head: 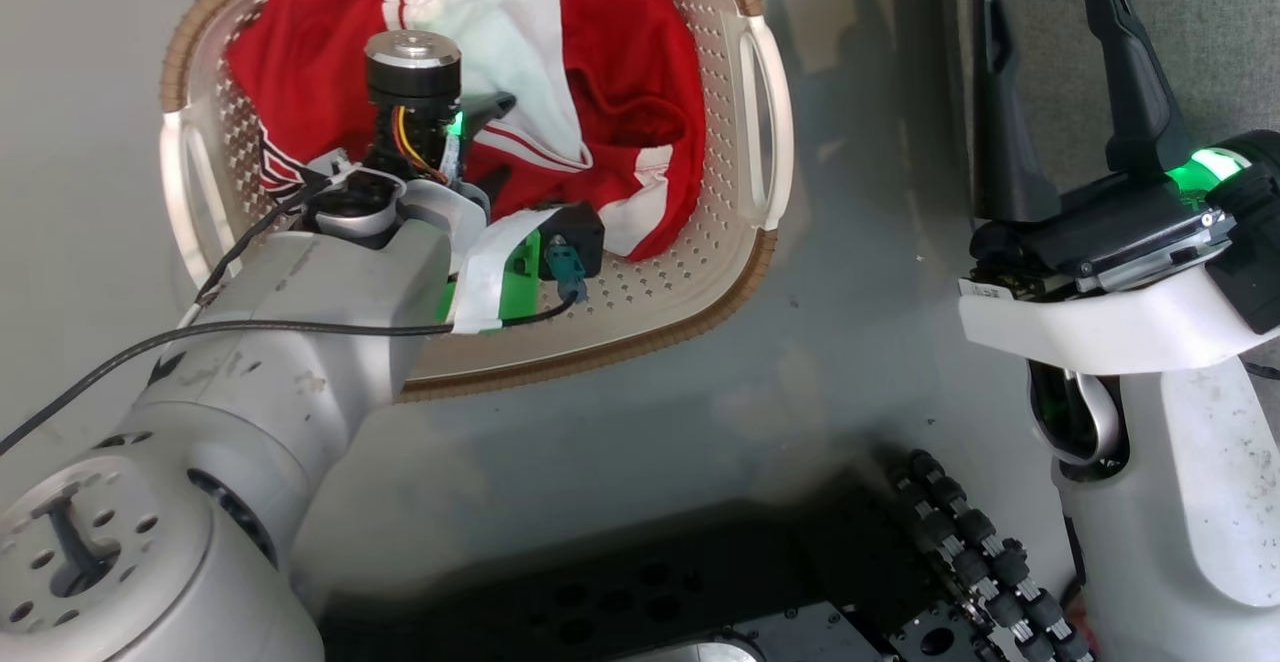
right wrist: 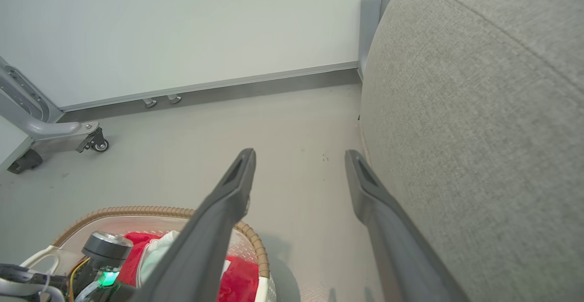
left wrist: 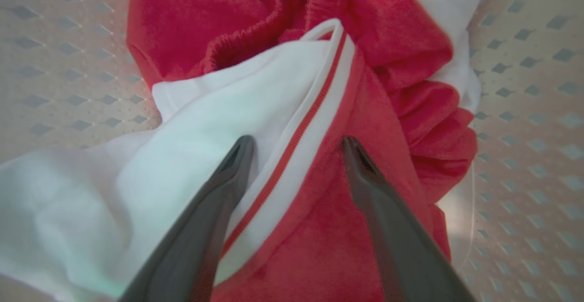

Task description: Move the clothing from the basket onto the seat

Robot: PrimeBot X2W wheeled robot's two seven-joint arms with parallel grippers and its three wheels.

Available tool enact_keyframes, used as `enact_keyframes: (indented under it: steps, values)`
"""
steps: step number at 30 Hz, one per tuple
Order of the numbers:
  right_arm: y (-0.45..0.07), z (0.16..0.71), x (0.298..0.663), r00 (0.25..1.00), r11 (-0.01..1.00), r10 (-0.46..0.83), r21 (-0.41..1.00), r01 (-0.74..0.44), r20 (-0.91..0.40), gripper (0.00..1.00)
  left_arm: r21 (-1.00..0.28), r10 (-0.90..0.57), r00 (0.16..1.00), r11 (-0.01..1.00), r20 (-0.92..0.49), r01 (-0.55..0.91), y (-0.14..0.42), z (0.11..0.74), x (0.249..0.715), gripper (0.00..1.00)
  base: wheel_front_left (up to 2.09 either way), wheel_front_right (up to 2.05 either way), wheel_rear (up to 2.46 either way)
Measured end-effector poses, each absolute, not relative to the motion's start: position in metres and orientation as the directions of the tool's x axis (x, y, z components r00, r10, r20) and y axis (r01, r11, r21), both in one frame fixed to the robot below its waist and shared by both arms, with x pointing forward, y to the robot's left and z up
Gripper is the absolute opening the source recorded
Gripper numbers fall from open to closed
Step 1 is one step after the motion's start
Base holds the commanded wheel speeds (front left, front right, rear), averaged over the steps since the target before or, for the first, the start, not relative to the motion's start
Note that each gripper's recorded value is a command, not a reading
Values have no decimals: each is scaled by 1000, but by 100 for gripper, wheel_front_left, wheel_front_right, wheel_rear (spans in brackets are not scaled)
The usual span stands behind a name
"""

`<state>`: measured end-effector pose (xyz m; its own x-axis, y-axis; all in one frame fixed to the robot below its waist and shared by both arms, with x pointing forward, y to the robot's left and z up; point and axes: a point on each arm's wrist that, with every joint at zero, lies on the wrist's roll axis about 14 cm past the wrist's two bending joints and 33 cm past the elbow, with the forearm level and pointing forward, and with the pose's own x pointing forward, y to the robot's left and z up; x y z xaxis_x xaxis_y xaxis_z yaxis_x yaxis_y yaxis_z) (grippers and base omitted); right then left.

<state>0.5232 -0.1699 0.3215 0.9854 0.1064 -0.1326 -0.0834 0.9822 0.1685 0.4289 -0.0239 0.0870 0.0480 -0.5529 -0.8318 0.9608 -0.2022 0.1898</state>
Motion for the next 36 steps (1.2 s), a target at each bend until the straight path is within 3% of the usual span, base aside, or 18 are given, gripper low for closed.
enact_keyframes:
  steps: [10,12,13,21,30,36]
  values:
    - [-171,303,517,979,982,106,173,-75,-176,100,158,-427,63,-191,-902,969,3,58,430,100,0,0,0]
    - [-169,301,517,978,981,110,176,-78,-179,100,155,-418,63,-190,-906,970,7,56,431,13,0,0,0]
    - [-168,300,518,977,980,114,179,-81,-179,100,155,-411,66,-189,-909,970,9,55,432,0,0,0,0]
    - [-156,302,520,975,976,144,190,-111,-170,100,164,-404,85,-163,-911,973,16,61,440,0,0,0,0]
    - [-152,334,528,983,975,154,177,-134,-104,100,208,-534,145,-59,-833,976,-4,104,457,0,0,0,0]
    - [-147,363,525,984,973,165,175,-152,-64,100,246,-614,197,4,-764,969,-15,141,443,0,0,0,0]
